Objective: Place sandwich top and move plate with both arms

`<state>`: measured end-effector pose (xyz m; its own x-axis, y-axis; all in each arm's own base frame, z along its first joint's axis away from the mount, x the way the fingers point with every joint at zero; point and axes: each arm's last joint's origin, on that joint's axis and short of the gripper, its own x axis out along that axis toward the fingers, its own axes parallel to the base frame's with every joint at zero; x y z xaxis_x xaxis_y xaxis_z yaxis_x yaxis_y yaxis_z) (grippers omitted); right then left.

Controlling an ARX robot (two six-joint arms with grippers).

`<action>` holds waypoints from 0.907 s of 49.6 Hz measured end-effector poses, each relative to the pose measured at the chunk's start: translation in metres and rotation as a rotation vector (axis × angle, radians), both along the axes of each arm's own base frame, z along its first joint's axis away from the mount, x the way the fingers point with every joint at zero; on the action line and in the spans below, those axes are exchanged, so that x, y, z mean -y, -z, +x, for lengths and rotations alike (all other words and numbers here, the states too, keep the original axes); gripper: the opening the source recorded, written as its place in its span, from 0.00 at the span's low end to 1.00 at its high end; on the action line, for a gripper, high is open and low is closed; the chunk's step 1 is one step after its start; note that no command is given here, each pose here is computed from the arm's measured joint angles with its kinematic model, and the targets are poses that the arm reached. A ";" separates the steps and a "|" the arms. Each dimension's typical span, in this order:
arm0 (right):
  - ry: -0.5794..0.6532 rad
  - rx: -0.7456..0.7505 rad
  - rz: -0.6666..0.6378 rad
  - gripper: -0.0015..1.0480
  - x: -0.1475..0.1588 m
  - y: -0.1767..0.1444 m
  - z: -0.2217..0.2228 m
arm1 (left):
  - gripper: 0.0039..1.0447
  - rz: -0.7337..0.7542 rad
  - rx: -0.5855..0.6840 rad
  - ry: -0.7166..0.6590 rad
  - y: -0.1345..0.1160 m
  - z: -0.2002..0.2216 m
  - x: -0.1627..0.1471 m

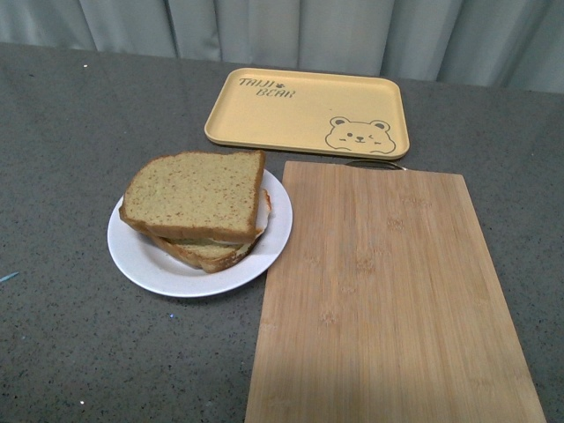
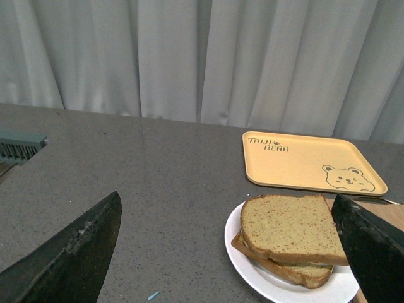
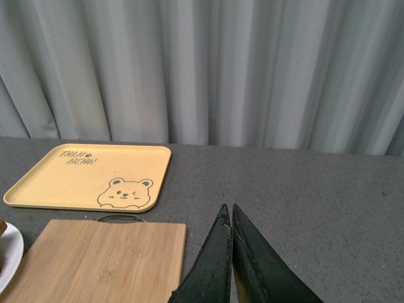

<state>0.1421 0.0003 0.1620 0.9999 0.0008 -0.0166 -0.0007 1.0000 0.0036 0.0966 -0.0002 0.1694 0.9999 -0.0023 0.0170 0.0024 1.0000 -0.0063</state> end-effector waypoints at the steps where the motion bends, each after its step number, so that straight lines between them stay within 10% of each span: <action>1: 0.000 0.000 0.000 0.01 0.000 0.000 0.000 | 0.94 0.000 0.000 0.000 0.000 0.000 0.000; 45: -0.003 0.025 0.000 0.01 0.000 -0.006 -0.028 | 0.94 0.000 0.000 0.000 0.000 0.000 0.000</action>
<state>0.1137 0.0003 0.1682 1.0000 0.0034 0.0082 -0.0035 1.0000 0.0036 0.0966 -0.0002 0.1694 0.9999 -0.0023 0.0170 0.0024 1.0000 -0.0063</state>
